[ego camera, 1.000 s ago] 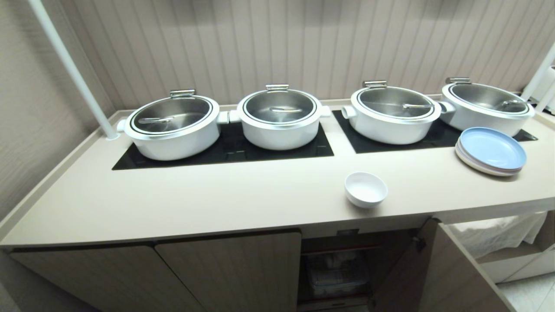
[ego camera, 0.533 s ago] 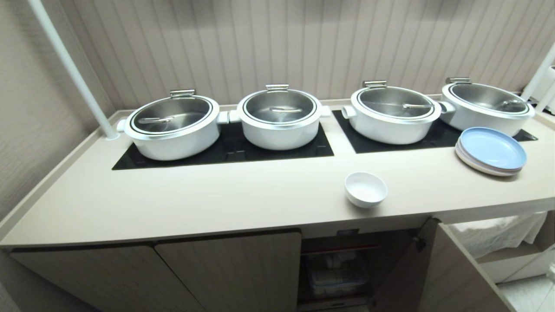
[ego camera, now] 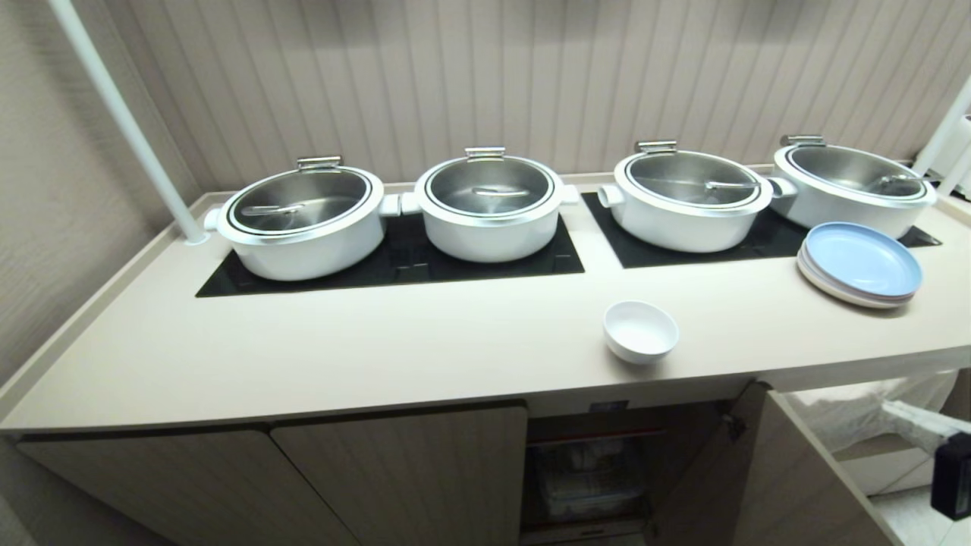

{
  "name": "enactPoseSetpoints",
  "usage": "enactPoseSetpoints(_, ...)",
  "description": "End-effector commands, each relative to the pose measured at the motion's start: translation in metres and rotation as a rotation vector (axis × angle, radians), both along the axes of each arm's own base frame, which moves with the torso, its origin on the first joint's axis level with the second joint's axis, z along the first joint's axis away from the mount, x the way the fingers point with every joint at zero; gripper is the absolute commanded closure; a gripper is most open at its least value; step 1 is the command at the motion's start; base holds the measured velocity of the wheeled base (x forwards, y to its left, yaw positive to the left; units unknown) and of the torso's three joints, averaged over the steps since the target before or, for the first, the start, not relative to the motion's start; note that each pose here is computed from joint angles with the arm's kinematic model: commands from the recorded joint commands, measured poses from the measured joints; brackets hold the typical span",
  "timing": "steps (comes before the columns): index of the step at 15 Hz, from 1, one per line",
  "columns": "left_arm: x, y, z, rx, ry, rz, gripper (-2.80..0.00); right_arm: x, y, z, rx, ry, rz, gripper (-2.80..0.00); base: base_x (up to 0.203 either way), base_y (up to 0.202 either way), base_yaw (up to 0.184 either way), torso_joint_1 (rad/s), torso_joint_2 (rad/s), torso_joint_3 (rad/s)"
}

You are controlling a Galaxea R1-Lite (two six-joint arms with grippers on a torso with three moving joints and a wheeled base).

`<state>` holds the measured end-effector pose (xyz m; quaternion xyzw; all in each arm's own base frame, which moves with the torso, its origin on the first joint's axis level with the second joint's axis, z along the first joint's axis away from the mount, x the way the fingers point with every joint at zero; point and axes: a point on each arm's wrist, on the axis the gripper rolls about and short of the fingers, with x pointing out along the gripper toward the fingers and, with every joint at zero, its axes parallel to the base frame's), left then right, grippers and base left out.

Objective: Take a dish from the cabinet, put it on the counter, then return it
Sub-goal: Pick up the bowl from the table

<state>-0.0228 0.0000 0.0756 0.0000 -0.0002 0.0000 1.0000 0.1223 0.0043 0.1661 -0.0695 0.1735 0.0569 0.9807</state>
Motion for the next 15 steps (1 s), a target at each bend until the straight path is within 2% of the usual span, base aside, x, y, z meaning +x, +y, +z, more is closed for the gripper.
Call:
enactPoseSetpoints(1, 0.000, 0.000, 0.000, 0.000, 0.000, 0.000, 0.00, 0.023, 0.003, -0.008, -0.024, 0.083, 0.023, 0.00, 0.000, 0.000, 0.000, 0.000, 0.00, 0.000)
enactPoseSetpoints(3, 0.000, 0.000, 0.000, 0.000, -0.001, 0.000, 0.00, 0.040, 0.004, -0.005, -0.079, 0.087, 0.051, 0.00, 0.000, 0.000, 0.000, 0.000, 0.00, 0.000)
enactPoseSetpoints(9, 0.000, 0.000, 0.000, 0.000, 0.000, 0.000, 0.00, 0.095, 0.006, 0.012, -0.099, 0.072, 0.054, 0.00, 0.000, 0.000, 0.000, 0.000, 0.00, 0.000)
enactPoseSetpoints(15, 0.000, 0.000, 0.000, 0.000, 0.000, -0.001, 0.00, 0.146, 0.015, 0.013, -0.176, 0.101, 0.127, 0.00, 0.000, 0.000, 0.000, 0.000, 0.00, 0.000)
